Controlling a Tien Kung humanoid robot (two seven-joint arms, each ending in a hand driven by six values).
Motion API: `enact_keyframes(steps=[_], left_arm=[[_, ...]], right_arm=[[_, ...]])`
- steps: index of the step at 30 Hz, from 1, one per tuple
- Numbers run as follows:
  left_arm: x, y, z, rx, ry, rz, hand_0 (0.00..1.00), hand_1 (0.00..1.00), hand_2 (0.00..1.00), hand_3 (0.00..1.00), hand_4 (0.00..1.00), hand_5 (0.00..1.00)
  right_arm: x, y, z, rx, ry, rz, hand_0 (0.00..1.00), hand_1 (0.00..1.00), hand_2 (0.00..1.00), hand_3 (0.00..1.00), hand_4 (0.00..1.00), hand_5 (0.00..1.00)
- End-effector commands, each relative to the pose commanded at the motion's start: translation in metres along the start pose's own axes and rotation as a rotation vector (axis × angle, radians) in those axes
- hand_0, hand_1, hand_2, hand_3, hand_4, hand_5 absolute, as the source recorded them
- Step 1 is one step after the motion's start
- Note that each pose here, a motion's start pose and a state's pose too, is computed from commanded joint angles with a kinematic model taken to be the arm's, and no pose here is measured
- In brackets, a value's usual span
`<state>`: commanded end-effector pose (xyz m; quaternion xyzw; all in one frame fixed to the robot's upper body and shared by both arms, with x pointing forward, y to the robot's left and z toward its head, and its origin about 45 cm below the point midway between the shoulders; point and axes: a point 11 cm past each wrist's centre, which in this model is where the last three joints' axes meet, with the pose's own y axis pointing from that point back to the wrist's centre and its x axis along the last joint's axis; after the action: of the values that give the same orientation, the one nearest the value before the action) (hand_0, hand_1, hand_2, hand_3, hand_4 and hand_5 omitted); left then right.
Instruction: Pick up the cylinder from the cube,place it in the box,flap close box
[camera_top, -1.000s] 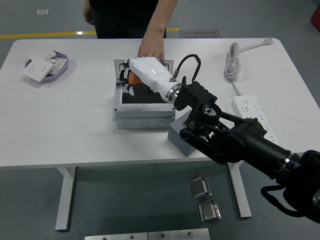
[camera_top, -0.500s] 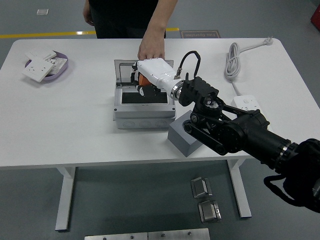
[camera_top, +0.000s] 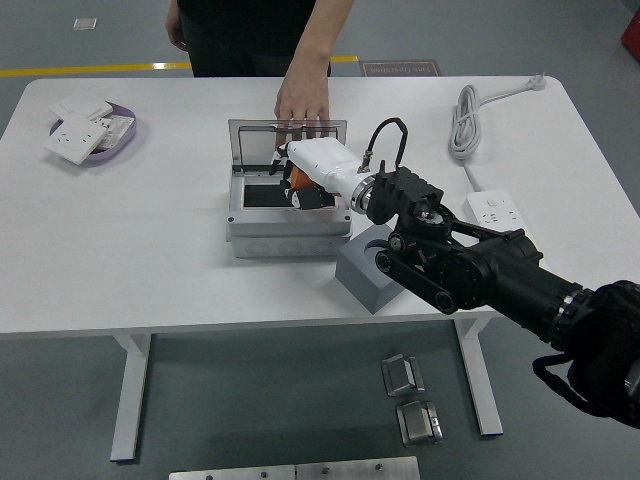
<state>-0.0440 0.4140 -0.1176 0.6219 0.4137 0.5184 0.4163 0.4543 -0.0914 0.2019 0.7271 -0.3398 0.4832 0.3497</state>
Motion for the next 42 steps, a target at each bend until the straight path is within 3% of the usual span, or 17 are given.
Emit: enact_keyframes(steps=[1,6,7,12,13,21,26,29,33,38,42], left_arm=[[0.0,0.0,0.0,-0.001,0.0,0.0,0.585,0.628,0.534,0.583,0.629,0.237],[0.001,0.0,0.002,-0.004,-0.002,0.001,0.585,0.628,0.534,0.583,0.629,0.237],[0.001,0.0,0.002,-0.004,-0.003,0.001,0.585,0.628,0.534,0.583,0.629,0.235],[0.001,0.0,0.002,-0.004,-0.005,0.001,0.585,0.628,0.534,0.583,0.629,0.235],[0.001,0.0,0.002,-0.004,-0.005,0.001,0.585,0.628,0.534,0.583,0.627,0.233],[0.0,0.0,0.002,-0.004,-0.007,0.0,0.585,0.628,0.534,0.582,0.626,0.232],[-0.002,0.0,0.0,0.0,-0.005,-0.003,0.585,0.628,0.534,0.582,0.625,0.232],[-0.003,0.0,-0.002,0.003,-0.003,-0.005,0.585,0.628,0.534,0.582,0.625,0.232],[-0.003,0.0,-0.002,0.004,-0.004,-0.004,0.585,0.628,0.534,0.582,0.622,0.23],[-0.001,0.0,0.001,-0.002,-0.007,-0.001,0.585,0.628,0.534,0.581,0.621,0.229],[0.0,0.0,0.002,-0.004,-0.009,0.001,0.585,0.628,0.534,0.581,0.621,0.229]], right_arm=[[-0.001,0.0,0.001,-0.002,-0.001,-0.002,0.691,0.669,0.663,0.685,0.525,0.236],[-0.004,0.001,0.003,-0.007,-0.005,-0.009,0.691,0.669,0.663,0.685,0.525,0.236],[-0.004,0.001,0.003,-0.007,-0.006,-0.009,0.748,0.692,0.695,0.697,0.668,0.329],[-0.003,0.001,0.003,-0.005,-0.007,-0.005,0.748,0.692,0.695,0.697,0.668,0.329],[-0.003,0.001,0.003,-0.004,-0.007,-0.004,0.768,0.697,0.698,0.704,0.747,0.386],[-0.003,0.001,-0.005,0.019,-0.033,0.004,0.771,0.695,0.698,0.707,0.748,0.385],[0.0,0.002,-0.032,0.083,-0.138,0.0,0.772,0.694,0.695,0.709,0.752,0.385],[0.01,0.002,-0.051,0.129,-0.21,0.008,0.772,0.694,0.695,0.709,0.752,0.385],[0.039,-0.002,-0.066,0.168,-0.266,0.047,0.77,0.688,0.695,0.706,0.754,0.394],[0.073,-0.012,-0.05,0.129,-0.278,0.101,0.766,0.686,0.691,0.707,0.757,0.394],[0.087,-0.018,-0.029,0.072,-0.289,0.124,0.766,0.686,0.691,0.707,0.757,0.394]])
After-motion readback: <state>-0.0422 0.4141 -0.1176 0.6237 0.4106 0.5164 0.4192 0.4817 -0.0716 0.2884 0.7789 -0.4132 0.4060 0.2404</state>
